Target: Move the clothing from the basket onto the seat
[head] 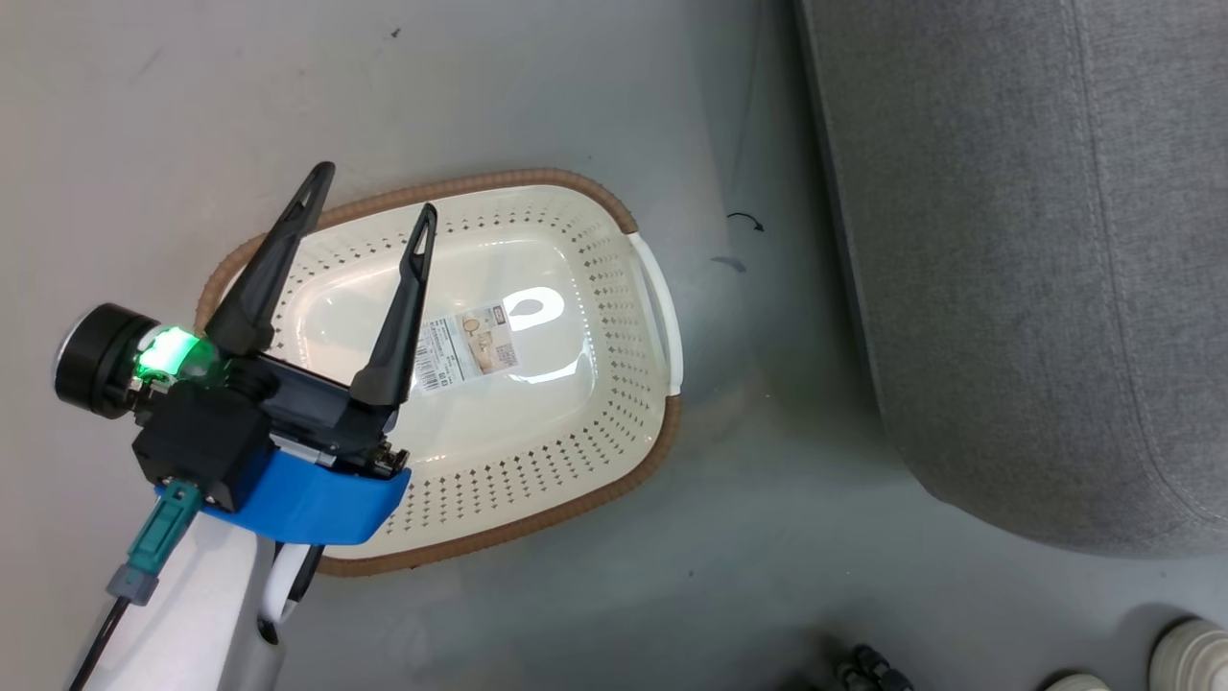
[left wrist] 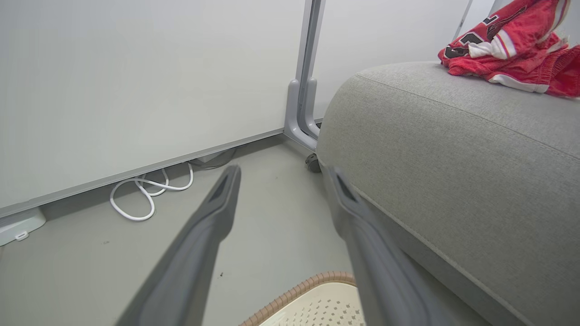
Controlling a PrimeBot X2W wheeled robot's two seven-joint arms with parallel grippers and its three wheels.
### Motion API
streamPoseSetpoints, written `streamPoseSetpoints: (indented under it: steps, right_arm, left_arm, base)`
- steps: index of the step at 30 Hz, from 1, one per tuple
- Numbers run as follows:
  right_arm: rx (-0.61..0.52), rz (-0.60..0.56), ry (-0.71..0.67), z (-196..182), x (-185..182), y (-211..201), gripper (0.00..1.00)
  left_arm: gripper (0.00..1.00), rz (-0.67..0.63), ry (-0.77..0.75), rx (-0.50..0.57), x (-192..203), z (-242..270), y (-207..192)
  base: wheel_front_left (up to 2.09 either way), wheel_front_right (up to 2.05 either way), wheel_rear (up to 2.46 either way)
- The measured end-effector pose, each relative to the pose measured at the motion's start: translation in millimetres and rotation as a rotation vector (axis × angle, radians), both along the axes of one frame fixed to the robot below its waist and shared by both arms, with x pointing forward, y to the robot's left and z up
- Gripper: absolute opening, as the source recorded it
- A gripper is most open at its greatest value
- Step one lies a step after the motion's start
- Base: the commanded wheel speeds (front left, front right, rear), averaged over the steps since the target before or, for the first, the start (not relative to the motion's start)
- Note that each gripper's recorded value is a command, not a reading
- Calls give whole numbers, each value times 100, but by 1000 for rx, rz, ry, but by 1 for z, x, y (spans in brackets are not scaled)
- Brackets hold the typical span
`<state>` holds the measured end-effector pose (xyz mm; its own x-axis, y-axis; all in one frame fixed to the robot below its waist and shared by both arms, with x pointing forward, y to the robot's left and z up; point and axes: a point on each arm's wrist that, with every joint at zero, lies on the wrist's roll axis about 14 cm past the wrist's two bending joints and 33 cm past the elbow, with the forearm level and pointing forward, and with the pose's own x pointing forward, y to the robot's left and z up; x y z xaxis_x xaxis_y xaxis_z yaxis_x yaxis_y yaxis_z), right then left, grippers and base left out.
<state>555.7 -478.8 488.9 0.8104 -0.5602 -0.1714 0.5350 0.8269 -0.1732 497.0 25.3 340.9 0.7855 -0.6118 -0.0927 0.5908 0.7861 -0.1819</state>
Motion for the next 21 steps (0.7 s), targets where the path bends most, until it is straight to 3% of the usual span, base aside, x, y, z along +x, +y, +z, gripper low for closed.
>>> streamPoseSetpoints:
  steps: [5, 7, 8, 9, 21]
  right_arm:
    - [54, -6, 42, -33, -7, 5, 0]
    - [81, -2, 69, -46, -12, 11, 48]
    - [85, 1, 69, -48, -13, 13, 88]
    - [91, 3, 71, -49, -16, 15, 100]
    - [106, 94, 20, -26, -48, 50, 100]
  left_arm:
    - [100, 17, 7, 11, -1, 1, 6]
    - [100, 21, 7, 8, -2, 4, 6]
    - [100, 24, 5, 6, -2, 7, 5]
    - [100, 27, 2, 0, -2, 11, 5]
    - [100, 89, -40, -43, -19, 68, 7]
  base:
    - [0, 0, 0]
    - [0, 0, 0]
    - [0, 0, 0]
    - [0, 0, 0]
    - [0, 0, 0]
